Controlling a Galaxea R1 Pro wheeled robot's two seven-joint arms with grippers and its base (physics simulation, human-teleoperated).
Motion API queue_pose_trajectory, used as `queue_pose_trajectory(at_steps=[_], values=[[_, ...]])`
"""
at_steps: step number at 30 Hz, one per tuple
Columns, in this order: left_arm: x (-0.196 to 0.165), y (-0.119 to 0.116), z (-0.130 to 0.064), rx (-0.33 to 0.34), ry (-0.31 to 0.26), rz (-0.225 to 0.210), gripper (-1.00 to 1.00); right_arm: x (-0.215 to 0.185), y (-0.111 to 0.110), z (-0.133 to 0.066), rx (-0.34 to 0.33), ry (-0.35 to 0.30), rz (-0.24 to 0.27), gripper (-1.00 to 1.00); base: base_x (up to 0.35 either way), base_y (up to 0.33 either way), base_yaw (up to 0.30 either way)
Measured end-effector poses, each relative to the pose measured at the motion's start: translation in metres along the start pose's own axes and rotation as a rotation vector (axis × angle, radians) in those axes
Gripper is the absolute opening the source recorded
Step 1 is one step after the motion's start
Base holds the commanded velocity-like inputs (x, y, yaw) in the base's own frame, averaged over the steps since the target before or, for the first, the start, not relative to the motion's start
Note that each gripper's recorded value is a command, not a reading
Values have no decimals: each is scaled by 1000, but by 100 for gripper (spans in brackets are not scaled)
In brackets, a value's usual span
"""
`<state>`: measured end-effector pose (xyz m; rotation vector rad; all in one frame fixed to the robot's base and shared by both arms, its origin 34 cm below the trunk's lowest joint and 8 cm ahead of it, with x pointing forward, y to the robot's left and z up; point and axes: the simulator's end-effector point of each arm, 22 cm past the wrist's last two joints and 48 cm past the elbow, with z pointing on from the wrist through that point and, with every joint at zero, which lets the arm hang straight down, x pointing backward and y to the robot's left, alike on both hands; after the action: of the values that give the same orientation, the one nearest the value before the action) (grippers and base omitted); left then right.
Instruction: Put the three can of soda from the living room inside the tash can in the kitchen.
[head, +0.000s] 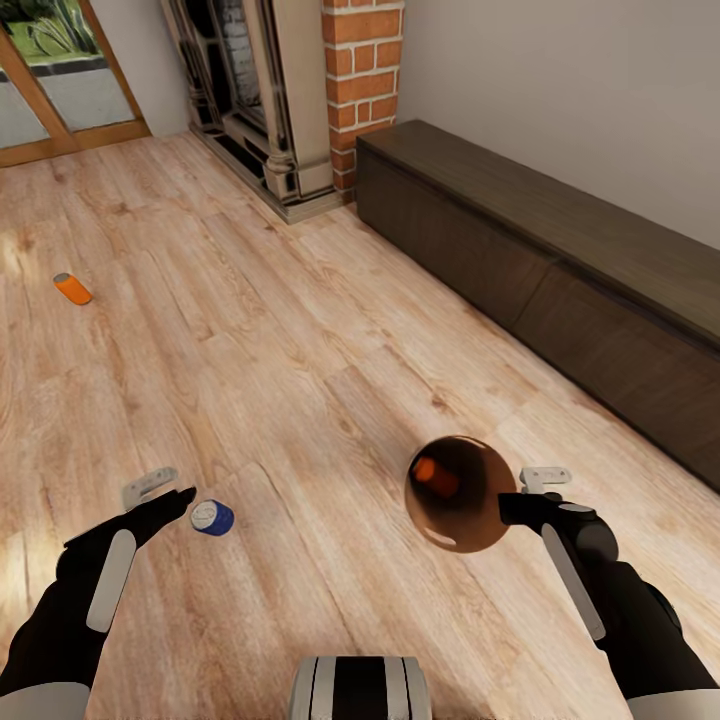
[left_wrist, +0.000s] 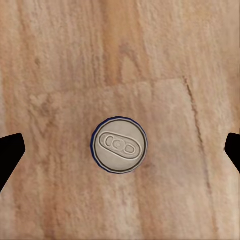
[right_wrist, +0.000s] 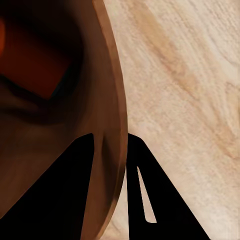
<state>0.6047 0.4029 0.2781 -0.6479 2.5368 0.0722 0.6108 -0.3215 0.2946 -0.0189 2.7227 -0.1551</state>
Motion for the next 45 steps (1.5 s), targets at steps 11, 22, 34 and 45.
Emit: queue_pose_trajectory(at_steps=[11,22,34,45], values=[[23,7,22,-6,10,2,100,18,16,19,-17,12,-36,-100,0,0,0],[45,15,38,-25,48,9,100,2,33,22,-42,-12,-70,-100,0,0,0],[75,16,54,-40,98,11,100,-60,38,21,-54,-32,-80,-100,0,0,0],[97,24,67,-60,138,19,100,-68,63,37,-83,-37,-85,-100,0,0,0]])
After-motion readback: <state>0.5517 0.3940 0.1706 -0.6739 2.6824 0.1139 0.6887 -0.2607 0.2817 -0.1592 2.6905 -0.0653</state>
